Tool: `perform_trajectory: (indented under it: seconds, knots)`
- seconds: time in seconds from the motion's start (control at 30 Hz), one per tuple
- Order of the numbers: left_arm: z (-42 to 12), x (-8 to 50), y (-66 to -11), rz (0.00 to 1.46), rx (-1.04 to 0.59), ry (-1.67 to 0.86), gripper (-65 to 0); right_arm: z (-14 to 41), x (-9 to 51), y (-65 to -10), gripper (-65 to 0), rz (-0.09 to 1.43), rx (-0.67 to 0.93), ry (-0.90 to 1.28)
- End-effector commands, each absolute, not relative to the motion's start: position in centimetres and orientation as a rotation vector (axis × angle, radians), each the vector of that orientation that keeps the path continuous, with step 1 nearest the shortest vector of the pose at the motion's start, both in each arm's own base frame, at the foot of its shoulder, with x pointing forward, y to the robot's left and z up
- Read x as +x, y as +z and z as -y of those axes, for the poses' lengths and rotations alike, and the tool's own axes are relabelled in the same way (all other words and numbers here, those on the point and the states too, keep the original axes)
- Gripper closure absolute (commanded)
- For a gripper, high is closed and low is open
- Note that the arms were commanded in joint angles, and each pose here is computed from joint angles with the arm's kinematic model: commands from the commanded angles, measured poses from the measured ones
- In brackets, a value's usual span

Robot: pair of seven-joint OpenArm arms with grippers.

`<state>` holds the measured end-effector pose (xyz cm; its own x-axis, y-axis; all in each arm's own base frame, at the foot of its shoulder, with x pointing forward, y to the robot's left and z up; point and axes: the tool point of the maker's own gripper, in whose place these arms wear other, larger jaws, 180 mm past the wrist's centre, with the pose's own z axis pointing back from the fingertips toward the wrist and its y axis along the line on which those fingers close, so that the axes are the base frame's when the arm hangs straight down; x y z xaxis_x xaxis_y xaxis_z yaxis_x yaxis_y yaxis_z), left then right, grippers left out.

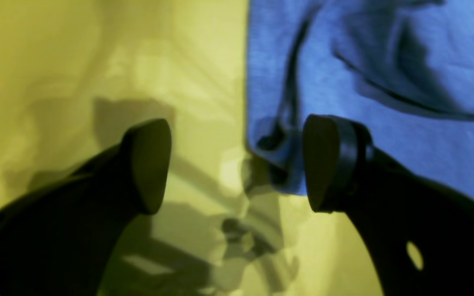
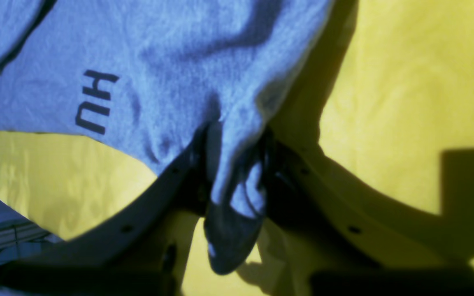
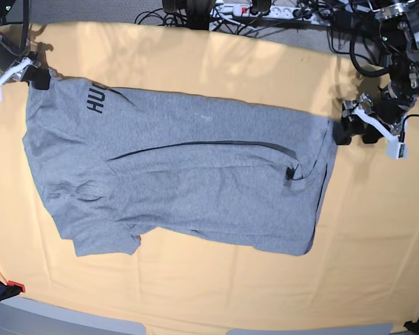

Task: Layout the t-shirt on the table in an organized manner, then fold the t-shirt properly
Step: 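Reach the left gripper to the shirt side edge and grasp it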

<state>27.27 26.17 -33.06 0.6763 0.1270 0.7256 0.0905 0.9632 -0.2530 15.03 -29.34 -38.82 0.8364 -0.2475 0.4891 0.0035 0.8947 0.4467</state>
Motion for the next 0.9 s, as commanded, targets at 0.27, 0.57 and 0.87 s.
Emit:
perform_trajectory:
  seconds: [0.27, 0.57, 0.87]
  knots:
    - [-23.1, 28.0, -33.8, 0.831, -0.318, -0.083, -49.6, 29.2, 14.7, -38.4, -12.2, 0.547, 0.466, -0.115]
    - [-21.1, 27.0, -36.7, 0.766, -0.444, -0.054, -49.6, 28.9, 14.6, -38.3, -12.2, 0.542, 0.488, -0.112]
    - [-18.3, 25.7, -35.8, 0.743, -0.61, -0.166, -48.4, 28.9, 14.7, -38.2, -12.2, 0.545, 0.487, -0.111]
